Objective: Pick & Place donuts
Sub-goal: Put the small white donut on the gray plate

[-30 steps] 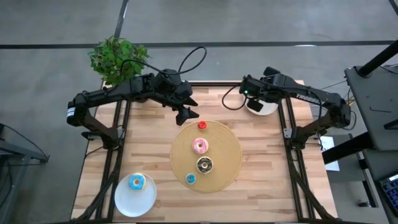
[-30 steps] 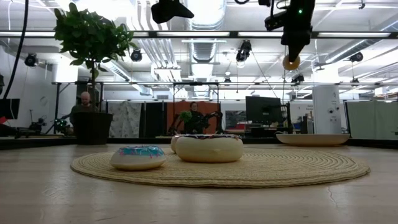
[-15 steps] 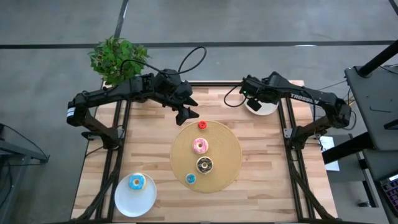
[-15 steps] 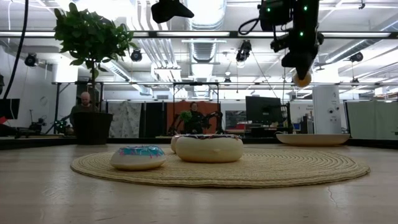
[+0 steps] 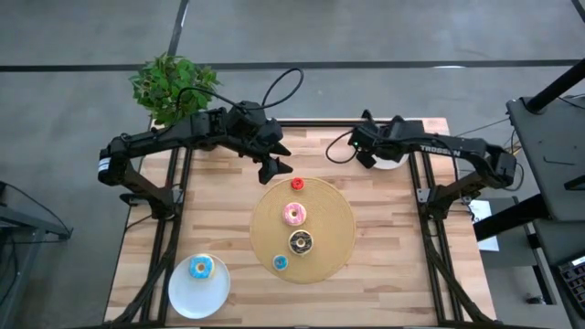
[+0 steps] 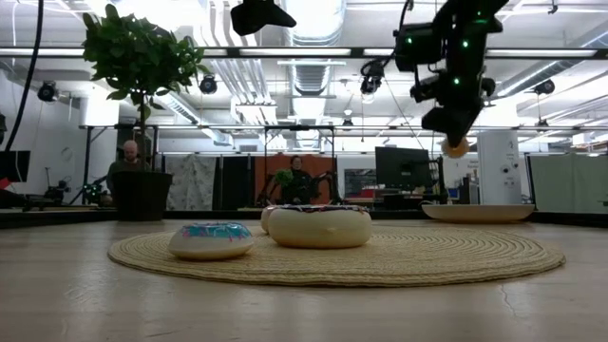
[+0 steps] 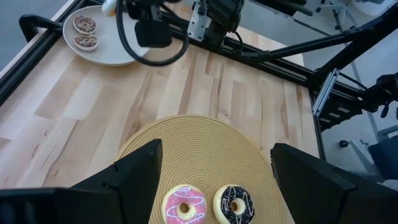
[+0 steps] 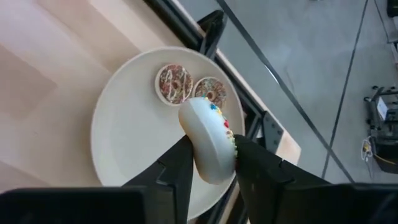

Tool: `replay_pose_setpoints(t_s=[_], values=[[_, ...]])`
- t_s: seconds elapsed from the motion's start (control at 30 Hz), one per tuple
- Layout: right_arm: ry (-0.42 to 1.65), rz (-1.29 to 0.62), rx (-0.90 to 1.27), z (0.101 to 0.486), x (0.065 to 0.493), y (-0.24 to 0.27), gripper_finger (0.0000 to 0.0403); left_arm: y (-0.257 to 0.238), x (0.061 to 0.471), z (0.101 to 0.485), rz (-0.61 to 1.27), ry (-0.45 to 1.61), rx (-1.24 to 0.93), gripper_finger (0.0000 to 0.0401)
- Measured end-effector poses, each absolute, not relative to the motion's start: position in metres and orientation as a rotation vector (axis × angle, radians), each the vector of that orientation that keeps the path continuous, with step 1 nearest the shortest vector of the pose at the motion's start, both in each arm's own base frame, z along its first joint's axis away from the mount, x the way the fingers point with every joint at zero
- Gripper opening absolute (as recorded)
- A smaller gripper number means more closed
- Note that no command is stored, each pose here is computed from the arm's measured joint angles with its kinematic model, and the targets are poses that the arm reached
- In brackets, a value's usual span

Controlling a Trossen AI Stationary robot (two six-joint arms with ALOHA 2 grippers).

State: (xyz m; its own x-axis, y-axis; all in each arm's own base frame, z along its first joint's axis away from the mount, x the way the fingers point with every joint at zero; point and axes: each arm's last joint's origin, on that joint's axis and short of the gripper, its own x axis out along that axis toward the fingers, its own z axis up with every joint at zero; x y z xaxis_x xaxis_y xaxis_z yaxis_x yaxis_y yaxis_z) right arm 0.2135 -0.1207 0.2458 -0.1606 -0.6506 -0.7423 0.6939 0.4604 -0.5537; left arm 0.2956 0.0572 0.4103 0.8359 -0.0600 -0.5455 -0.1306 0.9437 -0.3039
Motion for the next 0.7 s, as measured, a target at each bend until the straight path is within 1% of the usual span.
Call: replay_pose_setpoints(t_s=[0.37,0.7], values=[[1.284,-1.164,0.024,0.201,0.205,-0.117,0.0111,0.057,0.296,0.410,0.051,0.582,-0.387,0.0271],[1.267,-1.120,-0.026,0.182,0.203,-0.116,0.0100,0.057,0.296,0.410,0.049,0.582,-0.398,0.0271]])
